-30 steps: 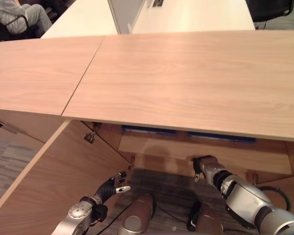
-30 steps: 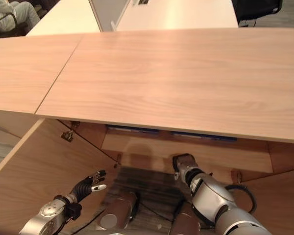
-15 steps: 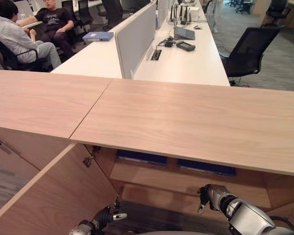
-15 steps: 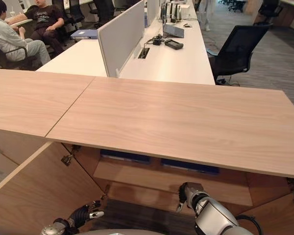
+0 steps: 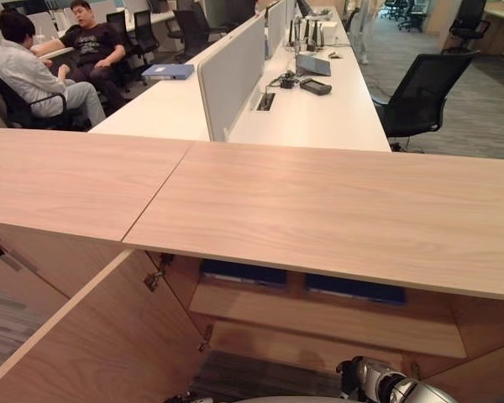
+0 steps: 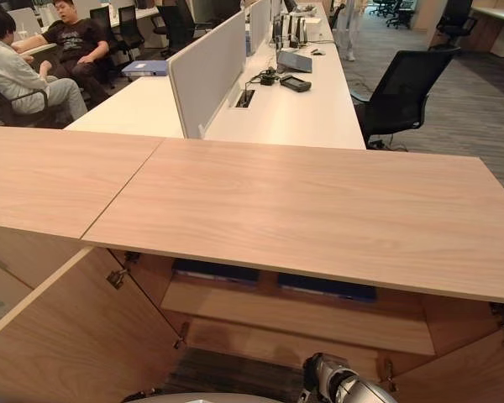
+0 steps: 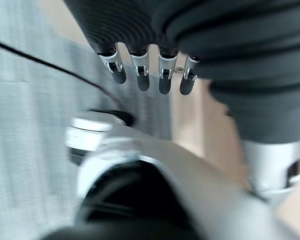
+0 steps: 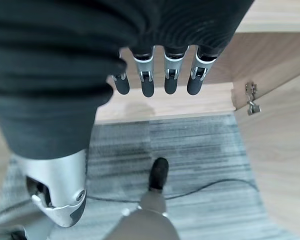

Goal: Put the empty folder in the office cabinet

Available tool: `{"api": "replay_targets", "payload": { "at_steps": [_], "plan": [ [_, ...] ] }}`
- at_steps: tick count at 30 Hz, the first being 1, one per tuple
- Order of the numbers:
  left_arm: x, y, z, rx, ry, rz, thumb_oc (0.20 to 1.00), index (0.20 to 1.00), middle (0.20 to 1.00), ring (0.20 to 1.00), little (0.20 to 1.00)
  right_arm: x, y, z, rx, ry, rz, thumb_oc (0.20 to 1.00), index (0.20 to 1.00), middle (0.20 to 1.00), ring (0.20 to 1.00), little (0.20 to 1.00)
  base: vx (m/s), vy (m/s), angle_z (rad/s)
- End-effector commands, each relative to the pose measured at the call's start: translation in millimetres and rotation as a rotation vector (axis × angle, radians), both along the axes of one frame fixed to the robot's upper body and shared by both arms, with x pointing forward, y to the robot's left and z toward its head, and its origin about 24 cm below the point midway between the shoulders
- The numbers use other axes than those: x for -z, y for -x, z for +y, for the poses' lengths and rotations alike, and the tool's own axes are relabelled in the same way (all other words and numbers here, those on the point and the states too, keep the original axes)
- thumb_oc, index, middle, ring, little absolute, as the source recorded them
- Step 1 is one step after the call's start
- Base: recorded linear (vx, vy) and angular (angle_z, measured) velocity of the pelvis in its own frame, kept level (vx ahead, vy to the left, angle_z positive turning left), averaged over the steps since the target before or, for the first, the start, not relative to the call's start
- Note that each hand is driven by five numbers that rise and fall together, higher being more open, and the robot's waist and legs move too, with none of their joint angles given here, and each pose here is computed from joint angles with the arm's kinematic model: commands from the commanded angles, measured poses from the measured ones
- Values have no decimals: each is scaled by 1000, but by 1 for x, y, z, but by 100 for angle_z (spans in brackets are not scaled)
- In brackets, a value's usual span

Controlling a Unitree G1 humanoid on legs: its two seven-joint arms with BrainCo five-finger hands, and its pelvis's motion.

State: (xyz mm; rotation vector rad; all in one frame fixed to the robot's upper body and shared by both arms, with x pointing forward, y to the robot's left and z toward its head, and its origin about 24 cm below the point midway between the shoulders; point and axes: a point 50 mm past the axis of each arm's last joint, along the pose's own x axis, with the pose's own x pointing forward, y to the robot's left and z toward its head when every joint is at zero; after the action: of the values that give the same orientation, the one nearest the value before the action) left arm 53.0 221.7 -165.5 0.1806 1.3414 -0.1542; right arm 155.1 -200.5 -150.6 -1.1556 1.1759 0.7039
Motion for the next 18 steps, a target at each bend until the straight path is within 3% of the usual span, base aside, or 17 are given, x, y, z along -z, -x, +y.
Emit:
{"api": "replay_targets", "payload": {
  "at_steps": [1,7,10,18],
  "plan": [
    [-1,-7,17,0,-159,-19,1000,1000,1000,1000,1000,-11,-31,9,41,-8,-152,1000,1000,1000,1000,1000,-12,138,-26],
    [3,4,17,-115,-178,7,1000,1000,1000,1000,1000,1,-1,-1,228,-28,-114,1000,1000,1000,1000,1000,-26,159,-33],
    [3,11,20,-139,-190,25,1000,1000,1000,1000,1000,12,44,-18,434,-19,-49,1000,1000,1000,1000,1000,-42,391,-4],
    [3,39,28,-155,-232,108,1000,1000,1000,1000,1000,18,65,-14,617,-65,-43,1000,1000,1000,1000,1000,-47,169,2]
  ]
}}
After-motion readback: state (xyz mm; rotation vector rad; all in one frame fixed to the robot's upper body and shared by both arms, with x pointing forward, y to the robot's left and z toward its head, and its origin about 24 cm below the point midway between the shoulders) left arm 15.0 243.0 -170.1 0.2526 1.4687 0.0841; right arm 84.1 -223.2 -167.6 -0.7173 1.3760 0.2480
